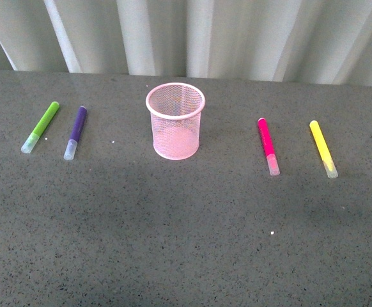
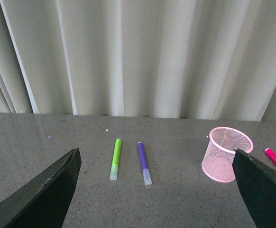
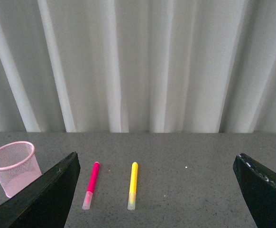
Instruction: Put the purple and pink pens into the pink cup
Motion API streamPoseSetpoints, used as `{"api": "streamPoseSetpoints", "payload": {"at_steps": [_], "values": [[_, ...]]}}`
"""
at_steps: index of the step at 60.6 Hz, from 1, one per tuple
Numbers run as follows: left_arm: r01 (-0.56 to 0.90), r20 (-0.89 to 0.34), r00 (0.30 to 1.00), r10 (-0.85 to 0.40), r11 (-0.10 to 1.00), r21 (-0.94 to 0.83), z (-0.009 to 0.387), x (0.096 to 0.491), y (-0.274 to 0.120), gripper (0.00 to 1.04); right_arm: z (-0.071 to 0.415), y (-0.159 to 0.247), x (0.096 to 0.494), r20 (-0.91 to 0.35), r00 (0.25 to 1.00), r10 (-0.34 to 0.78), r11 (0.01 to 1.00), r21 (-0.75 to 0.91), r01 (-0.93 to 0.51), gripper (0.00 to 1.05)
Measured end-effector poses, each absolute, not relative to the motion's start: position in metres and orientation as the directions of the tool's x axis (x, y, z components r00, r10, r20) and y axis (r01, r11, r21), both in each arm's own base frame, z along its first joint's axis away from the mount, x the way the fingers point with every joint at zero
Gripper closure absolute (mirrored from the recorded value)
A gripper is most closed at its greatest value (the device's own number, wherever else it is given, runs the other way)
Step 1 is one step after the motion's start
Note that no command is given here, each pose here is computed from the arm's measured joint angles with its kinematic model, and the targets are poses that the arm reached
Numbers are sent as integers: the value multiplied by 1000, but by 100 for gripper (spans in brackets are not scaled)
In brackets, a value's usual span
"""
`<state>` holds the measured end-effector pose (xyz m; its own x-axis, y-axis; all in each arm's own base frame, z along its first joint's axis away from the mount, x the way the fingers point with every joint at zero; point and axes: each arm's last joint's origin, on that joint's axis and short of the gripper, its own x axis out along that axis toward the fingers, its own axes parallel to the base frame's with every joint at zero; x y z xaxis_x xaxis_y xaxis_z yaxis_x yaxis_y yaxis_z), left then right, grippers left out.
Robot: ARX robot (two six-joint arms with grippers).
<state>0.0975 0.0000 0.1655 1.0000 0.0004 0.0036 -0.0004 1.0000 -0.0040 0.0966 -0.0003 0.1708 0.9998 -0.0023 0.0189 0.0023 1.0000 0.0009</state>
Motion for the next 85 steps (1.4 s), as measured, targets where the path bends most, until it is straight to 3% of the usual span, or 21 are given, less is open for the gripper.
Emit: {"api": "streamPoseSetpoints", "payload": {"at_steps": [73, 75, 80, 85], "values": [[0, 4, 1000, 0, 1000, -4, 165, 98, 0, 7, 171, 0, 97, 19, 1000, -2, 1000, 1, 2, 7], [-30, -36, 999, 31, 1000, 2, 165, 98, -1, 7, 171, 0, 97, 19, 1000, -2, 1000, 1, 2, 7], [-262, -156, 949, 273, 961, 88, 167, 103, -1, 7, 171, 0, 97, 19, 1000, -3, 1000, 1, 3, 7], [-349, -178, 912, 370, 927, 138, 169, 113, -1, 7, 171, 0, 97, 19, 1000, -2, 1000, 1, 2, 7]]}}
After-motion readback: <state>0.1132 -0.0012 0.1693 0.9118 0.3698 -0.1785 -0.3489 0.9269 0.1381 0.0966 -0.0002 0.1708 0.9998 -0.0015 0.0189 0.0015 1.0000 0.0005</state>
